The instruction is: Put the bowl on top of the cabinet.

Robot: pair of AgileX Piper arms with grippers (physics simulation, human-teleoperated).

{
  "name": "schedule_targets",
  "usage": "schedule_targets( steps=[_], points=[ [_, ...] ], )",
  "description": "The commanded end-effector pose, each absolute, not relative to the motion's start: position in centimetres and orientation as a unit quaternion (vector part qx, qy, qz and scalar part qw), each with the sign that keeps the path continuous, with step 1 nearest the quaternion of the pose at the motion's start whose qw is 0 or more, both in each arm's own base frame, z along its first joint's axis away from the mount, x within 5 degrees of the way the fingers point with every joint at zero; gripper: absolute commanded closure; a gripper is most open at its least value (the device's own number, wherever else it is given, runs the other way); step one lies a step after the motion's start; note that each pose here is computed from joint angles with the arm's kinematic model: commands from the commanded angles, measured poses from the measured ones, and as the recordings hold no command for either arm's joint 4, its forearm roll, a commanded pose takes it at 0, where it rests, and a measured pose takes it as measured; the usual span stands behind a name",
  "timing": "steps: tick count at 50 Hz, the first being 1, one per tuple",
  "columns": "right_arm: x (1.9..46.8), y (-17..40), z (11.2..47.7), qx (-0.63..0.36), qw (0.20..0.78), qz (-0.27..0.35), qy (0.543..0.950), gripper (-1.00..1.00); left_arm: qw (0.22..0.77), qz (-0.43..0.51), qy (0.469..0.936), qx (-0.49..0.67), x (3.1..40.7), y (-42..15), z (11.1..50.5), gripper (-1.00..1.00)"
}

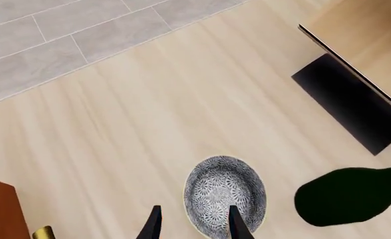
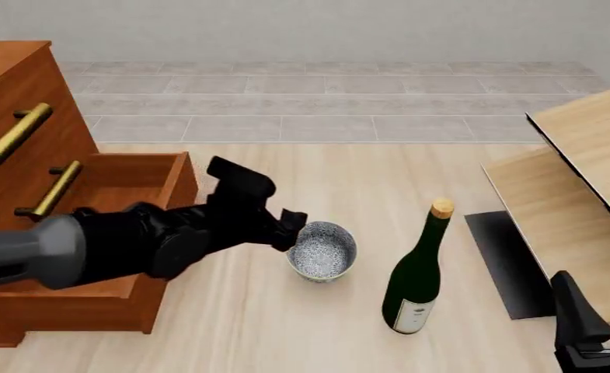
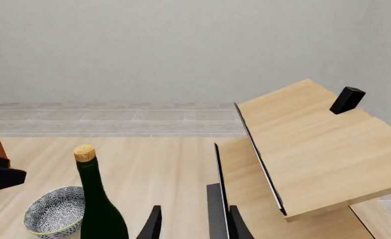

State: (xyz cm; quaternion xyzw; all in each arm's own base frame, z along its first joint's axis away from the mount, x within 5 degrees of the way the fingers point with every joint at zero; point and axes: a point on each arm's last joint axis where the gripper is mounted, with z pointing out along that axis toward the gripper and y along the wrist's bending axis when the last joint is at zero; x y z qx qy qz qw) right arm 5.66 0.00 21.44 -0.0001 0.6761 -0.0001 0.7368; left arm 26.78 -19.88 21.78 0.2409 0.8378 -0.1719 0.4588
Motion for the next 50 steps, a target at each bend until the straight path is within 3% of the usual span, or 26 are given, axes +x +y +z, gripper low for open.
schedule_targets(
  steps=[1,50],
  points=[
    [5.7,0.0,21.4,0.000,0.737,0.000,0.676,-1.00,0.452,-0.170,0.843,0.237,27.8,-20.4,20.7,-1.00],
    [5.7,0.0,21.4,0.000,0.737,0.000,0.676,-1.00,0.440,-0.138,0.856,0.233,32.1,-20.5,16.1,-1.00]
  ],
)
